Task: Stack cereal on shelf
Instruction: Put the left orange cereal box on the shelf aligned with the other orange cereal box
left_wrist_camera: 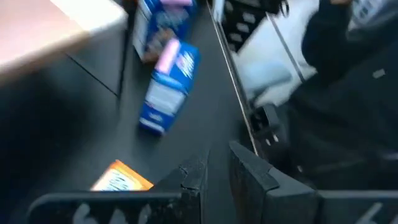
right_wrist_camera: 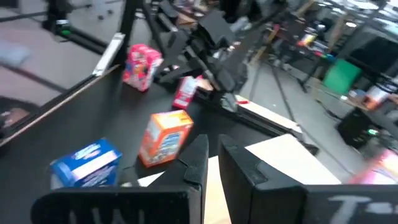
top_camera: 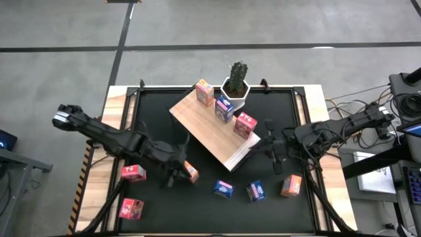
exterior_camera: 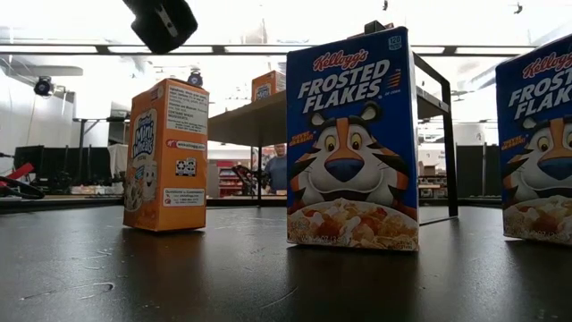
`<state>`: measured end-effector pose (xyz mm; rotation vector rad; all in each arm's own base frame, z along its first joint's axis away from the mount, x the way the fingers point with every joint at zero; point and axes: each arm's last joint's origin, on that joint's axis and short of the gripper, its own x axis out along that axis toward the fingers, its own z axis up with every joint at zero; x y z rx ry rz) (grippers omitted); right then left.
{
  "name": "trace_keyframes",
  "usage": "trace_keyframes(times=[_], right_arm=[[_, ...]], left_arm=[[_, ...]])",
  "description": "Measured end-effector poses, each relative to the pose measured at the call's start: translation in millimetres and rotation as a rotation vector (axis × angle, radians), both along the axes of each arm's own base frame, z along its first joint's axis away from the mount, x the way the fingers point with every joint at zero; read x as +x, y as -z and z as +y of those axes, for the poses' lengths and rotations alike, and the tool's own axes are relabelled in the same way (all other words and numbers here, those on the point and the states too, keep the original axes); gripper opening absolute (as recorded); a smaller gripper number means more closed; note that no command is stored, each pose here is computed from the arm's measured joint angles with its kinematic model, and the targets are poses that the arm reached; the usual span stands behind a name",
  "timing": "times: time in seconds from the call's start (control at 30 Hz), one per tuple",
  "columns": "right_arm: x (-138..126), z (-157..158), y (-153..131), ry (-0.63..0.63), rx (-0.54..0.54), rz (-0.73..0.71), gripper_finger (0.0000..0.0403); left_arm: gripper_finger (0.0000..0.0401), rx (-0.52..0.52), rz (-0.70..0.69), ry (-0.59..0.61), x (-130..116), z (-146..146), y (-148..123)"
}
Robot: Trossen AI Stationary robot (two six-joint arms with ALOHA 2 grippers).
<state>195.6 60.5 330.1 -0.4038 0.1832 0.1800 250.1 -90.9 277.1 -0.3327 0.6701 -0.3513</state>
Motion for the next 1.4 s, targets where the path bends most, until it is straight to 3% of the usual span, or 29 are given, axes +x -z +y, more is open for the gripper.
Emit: trace_keyframes(times=[0.2, 0.4, 0.57, 0.8, 0.97, 1.2, 1.4], right_arm=[[1.3, 2.1, 5.9, -0.056, 0.016, -0.020, 0.0028], [1.9, 2.5, 15.0, -0.059, 0.016, -0.008, 0.0028], [2.0, 3.1, 20.0, -0.075, 0.035, 0.002, 0.0028], [2.1, 3.3, 26.4, -0.076, 0.044, 0.010, 0.0028], [2.2, 3.3, 26.9, -0.074, 0.054, 0.011, 0.0028], [2.4, 3.3, 26.3, -0.074, 0.056, 0.004, 0.0028], [2.4, 3.4, 26.0, -0.074, 0.057, 0.001, 0.0028]], left_arm=[[0.0038, 0.083, 0.232, 0.002, 11.8, -3.8, -0.8], [0.0038, 0.246, 0.409, 0.087, 21.2, -11.5, -9.6], [0.0038, 0.336, 0.465, 0.149, 25.7, -18.6, -17.1], [0.0044, 0.373, 0.504, 0.164, 25.1, -18.2, -10.4], [0.0090, 0.452, 0.487, 0.128, 25.4, -15.0, -9.0], [0.0195, 0.608, 0.462, 0.096, 25.3, -10.1, -2.5], [0.0252, 0.635, 0.399, 0.141, 30.3, -9.3, 3.3]])
